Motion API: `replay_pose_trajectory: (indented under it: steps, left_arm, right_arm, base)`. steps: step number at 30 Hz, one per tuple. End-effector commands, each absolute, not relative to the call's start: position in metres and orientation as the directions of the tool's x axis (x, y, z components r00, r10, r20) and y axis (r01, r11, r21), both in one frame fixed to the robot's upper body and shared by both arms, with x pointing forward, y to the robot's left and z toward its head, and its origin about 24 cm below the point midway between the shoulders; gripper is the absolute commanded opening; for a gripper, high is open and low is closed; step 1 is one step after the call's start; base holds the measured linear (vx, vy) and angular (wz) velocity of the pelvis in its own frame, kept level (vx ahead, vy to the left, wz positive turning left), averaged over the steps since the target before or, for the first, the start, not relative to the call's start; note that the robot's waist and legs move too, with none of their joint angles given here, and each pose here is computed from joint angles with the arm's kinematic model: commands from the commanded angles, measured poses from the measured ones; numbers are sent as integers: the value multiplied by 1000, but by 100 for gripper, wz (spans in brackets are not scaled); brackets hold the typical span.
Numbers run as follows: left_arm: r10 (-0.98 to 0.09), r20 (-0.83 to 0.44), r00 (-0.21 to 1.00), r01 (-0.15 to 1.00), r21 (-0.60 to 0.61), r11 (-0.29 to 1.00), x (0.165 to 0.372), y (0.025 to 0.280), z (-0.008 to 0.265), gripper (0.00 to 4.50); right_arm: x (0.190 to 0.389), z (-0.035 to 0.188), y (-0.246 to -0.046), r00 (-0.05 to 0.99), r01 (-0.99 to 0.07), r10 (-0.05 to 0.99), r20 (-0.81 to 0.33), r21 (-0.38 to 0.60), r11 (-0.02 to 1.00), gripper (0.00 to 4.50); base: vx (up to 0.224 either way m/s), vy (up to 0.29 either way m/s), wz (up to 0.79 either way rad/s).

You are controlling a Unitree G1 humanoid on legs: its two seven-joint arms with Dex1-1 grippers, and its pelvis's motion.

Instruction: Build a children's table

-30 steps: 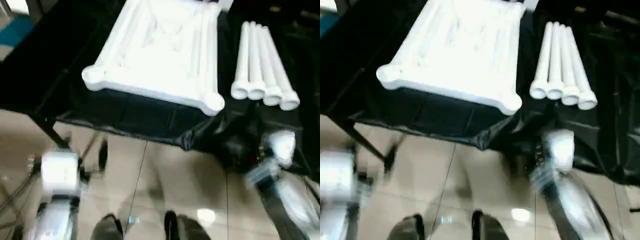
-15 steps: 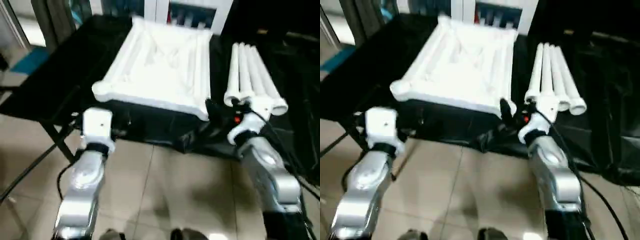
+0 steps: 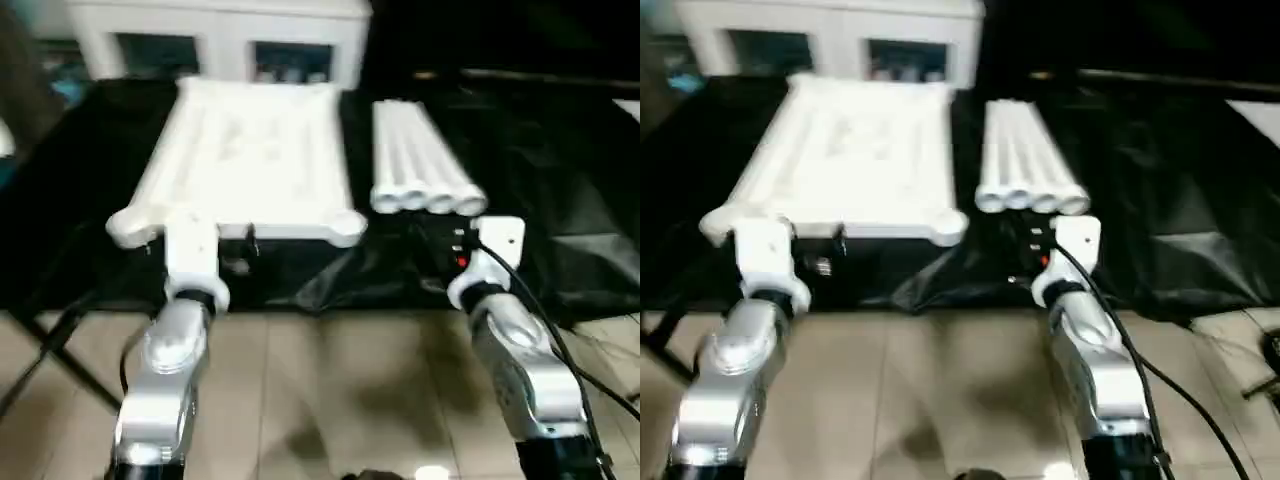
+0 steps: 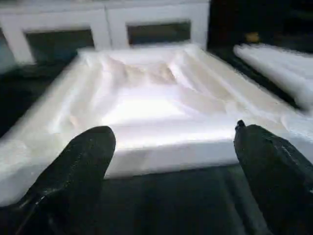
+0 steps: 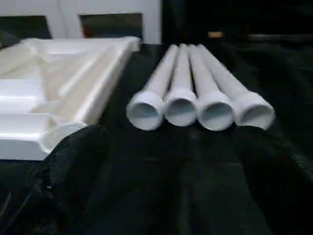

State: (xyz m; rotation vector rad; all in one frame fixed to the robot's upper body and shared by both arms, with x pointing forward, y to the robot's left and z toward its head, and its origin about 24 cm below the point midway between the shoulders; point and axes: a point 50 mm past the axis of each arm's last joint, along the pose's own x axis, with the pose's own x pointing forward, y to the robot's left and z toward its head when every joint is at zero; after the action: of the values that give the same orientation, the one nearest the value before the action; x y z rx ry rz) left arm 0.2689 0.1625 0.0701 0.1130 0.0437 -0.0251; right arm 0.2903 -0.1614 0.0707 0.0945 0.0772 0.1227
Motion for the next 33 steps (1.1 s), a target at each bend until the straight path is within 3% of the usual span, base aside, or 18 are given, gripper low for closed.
replay_pose_trajectory:
  steps: [1,33]
  left_arm:
    - [11,-35,999,-7,114,993,266,172,74,442]
    - [-6,-10,1000,7,132,991,264,167,83,442]
  right_arm:
    - [292,80,-155,988,-148,152,-30,107,983,450]
    - [291,79,-154,986,-160,164,-33,115,980,450]
  base:
    - [69,-10,15]
    - [67,49,2]
